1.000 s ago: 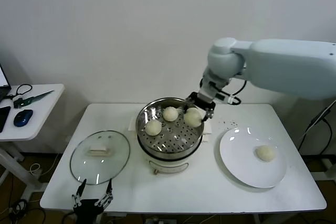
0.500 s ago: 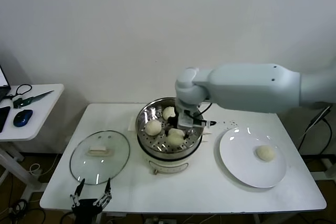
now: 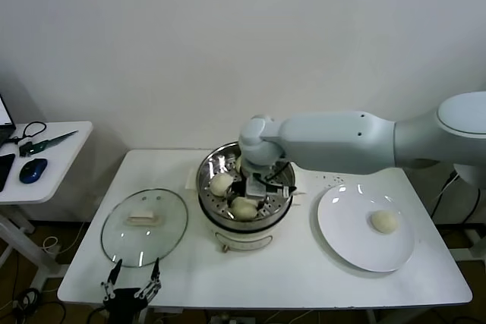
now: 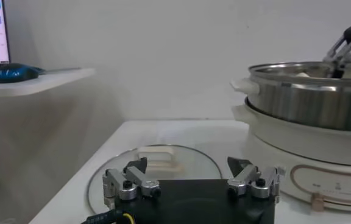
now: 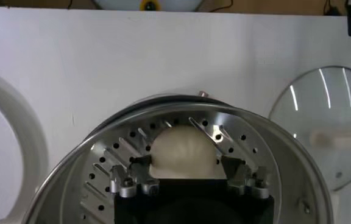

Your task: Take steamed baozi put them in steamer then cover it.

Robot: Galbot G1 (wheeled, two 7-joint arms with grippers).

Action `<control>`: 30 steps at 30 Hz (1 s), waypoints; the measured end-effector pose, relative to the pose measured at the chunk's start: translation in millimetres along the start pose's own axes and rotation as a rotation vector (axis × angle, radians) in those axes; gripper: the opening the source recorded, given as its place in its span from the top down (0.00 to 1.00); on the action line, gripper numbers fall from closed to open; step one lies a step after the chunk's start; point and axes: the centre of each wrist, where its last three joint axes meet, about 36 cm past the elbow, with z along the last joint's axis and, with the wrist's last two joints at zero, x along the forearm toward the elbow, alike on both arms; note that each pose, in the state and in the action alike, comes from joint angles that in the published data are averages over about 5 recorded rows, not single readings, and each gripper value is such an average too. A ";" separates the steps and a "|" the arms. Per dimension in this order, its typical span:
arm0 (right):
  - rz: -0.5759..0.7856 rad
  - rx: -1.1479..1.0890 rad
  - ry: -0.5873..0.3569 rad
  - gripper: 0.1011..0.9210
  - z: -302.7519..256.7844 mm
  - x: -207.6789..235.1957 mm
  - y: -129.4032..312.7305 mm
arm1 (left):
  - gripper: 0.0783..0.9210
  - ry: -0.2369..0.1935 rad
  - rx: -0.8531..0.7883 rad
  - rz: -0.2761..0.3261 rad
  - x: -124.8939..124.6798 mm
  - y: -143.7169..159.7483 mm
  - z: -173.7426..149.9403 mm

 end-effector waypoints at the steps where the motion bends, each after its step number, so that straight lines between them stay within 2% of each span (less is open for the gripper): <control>1: 0.004 -0.001 0.001 0.13 1.6 1.9 0.6 | 0.12 0.000 0.000 0.001 0.1 -0.2 0.0; 7: 0.014 -0.056 0.010 0.12 22.6 32.3 17.8 | 0.12 -0.001 -0.002 0.003 1.2 -0.9 -0.7; 13: -0.005 -0.240 0.039 0.12 62.3 85.0 68.2 | 0.12 -0.006 -0.004 0.004 1.8 -0.9 -2.4; 17: -0.021 -0.450 0.060 0.12 85.2 115.1 123.7 | 0.12 -0.009 -0.007 0.005 1.9 -0.1 -3.4; 21: -0.023 -0.685 0.062 0.12 92.4 125.0 190.7 | 0.12 -0.012 -0.007 0.004 2.0 1.7 -4.2; 30: -0.022 -1.147 0.053 0.12 65.1 89.4 332.2 | 0.12 -0.012 -0.012 0.001 3.1 5.8 -5.0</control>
